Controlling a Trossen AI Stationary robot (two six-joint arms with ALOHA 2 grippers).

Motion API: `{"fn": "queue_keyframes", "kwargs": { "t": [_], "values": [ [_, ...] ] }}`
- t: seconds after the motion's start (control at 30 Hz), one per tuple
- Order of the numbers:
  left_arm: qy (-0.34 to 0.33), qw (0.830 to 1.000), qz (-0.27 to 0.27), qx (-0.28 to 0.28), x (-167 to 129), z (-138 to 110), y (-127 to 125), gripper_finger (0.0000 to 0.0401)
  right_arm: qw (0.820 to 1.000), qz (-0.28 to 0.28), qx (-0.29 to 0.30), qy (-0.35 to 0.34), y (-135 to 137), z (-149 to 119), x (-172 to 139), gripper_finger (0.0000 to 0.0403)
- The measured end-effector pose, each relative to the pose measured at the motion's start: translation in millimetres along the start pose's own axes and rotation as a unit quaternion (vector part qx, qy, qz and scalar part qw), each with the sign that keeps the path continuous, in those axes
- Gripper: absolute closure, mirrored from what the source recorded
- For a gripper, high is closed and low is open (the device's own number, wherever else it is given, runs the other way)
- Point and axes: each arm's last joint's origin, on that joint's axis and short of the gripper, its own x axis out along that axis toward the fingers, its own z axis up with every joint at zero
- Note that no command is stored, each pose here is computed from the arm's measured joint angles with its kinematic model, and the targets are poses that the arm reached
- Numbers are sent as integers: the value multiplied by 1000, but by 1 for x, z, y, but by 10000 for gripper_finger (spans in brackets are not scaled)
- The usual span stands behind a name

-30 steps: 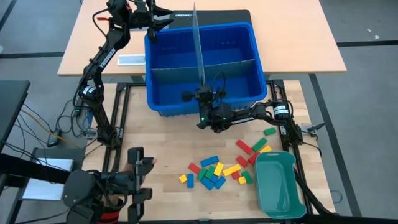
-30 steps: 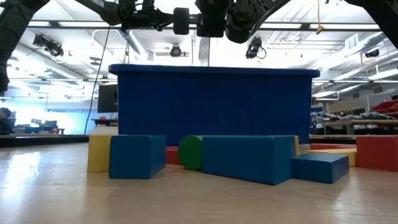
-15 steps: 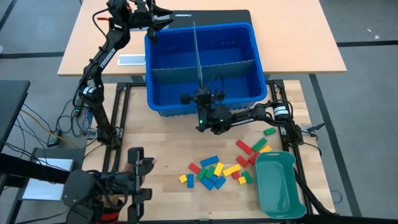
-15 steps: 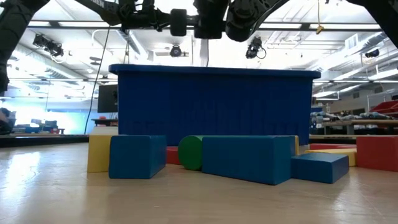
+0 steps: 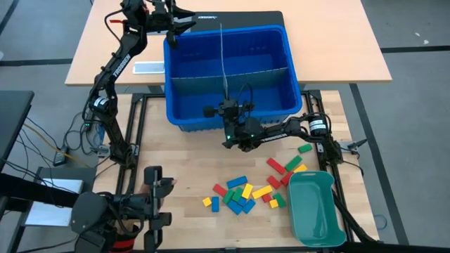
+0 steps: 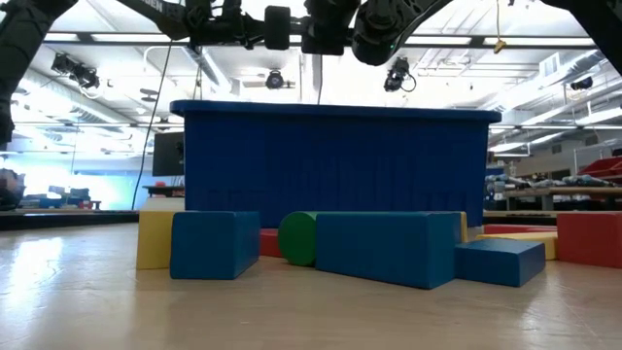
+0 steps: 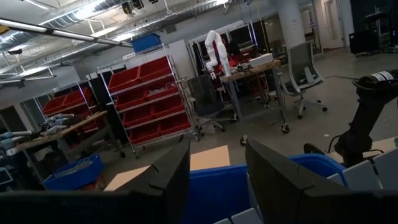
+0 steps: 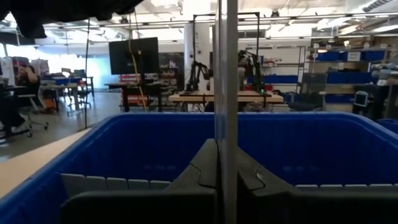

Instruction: Sort Items/Unsort Items

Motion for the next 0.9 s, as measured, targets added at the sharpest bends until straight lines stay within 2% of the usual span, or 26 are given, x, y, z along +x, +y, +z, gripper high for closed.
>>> {"fn": "queue_keyframes", "kwargs": {
  "t": [0.4,0.9],
  "values": [
    [0,1000,4,1,0,0,0,238,999,25,-3,-22,1,3,-4,403],
    [1,1000,5,0,0,0,1,238,999,31,-11,-38,-1,6,-6,403]
  ]
}}
